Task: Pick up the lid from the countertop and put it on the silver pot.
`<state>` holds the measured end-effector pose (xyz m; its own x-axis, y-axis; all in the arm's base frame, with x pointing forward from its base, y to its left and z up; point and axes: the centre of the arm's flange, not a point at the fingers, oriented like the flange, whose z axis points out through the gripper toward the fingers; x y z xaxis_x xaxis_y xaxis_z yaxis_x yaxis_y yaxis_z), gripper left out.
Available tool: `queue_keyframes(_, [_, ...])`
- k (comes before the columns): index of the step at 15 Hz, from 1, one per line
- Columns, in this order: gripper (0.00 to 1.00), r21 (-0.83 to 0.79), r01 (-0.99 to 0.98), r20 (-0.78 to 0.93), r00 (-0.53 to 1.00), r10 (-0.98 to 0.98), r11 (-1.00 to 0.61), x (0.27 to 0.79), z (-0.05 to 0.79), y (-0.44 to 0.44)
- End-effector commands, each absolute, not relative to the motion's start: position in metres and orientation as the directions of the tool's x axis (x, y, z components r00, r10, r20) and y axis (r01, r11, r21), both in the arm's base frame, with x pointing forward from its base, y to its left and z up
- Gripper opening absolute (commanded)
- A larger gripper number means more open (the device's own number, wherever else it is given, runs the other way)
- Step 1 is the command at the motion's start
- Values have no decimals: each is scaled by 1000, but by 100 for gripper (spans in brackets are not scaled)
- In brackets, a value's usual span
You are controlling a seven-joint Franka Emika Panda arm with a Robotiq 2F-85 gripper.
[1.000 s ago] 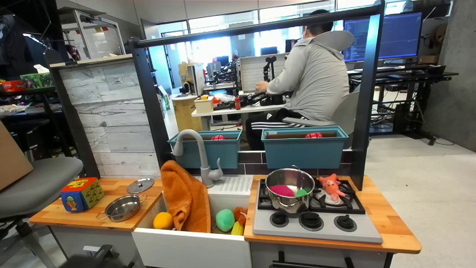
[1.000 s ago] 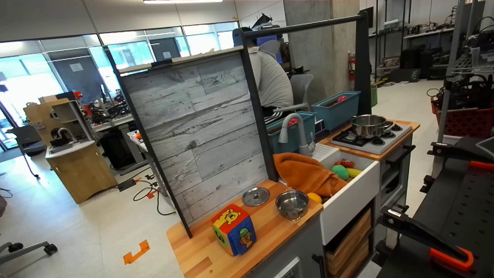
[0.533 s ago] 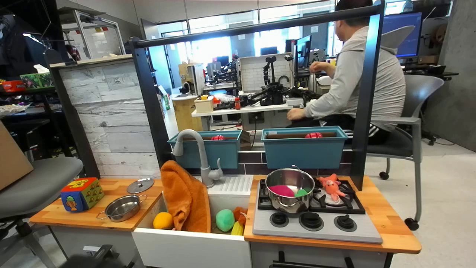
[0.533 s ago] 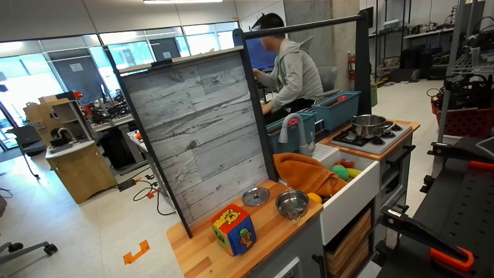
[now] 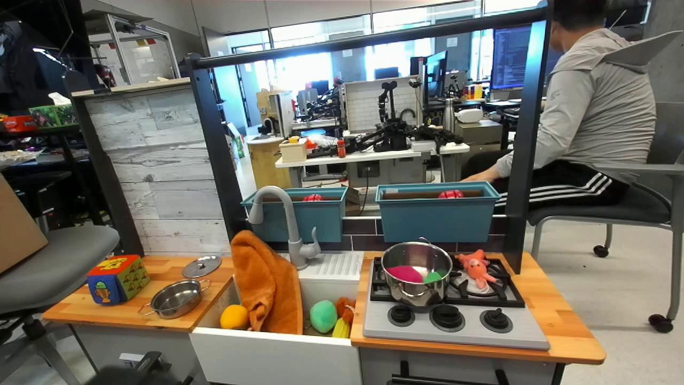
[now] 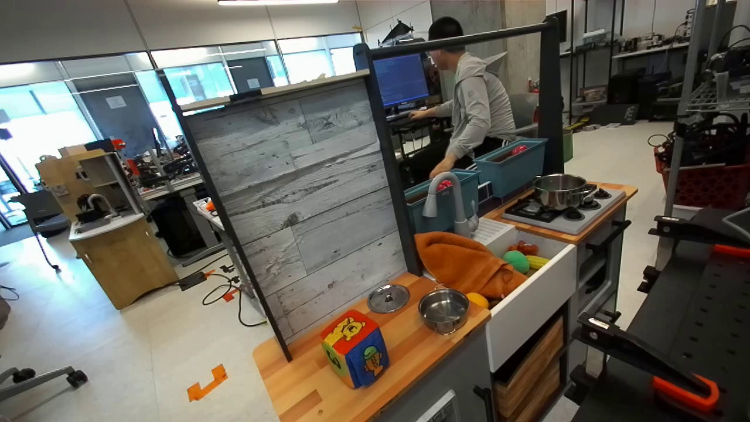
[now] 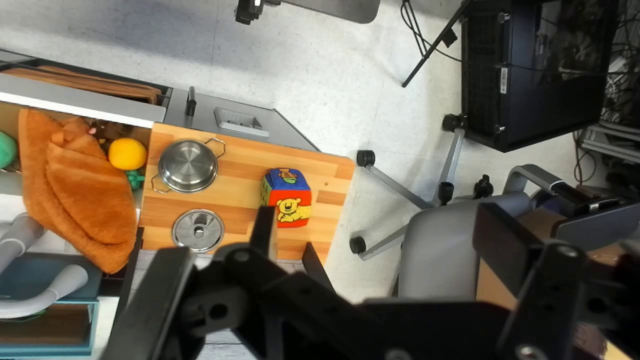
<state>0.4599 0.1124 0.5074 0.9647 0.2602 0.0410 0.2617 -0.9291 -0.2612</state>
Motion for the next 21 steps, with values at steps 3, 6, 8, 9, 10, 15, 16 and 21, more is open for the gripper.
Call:
queue_keyframes(3, [100,-263,217,41,976,213,-940,489,451,97])
queue_keyframes(6, [100,-286,124,50,992,114,-950,528,392,81])
queue_keyframes(8, [100,-295,58,35,998,50,-954,555,346,70])
queue_keyframes(9, [100,-303,18,40,999,6,-953,567,322,66])
queue_keyframes(10, [100,-306,-14,49,998,-30,-952,580,299,63])
queue_keyframes(15, [100,-238,-106,110,985,-135,-966,641,189,61])
queue_keyframes(16, [100,-226,-113,114,983,-142,-967,650,170,63])
queue_keyframes(21, [100,-161,-100,128,984,-121,-982,677,99,92])
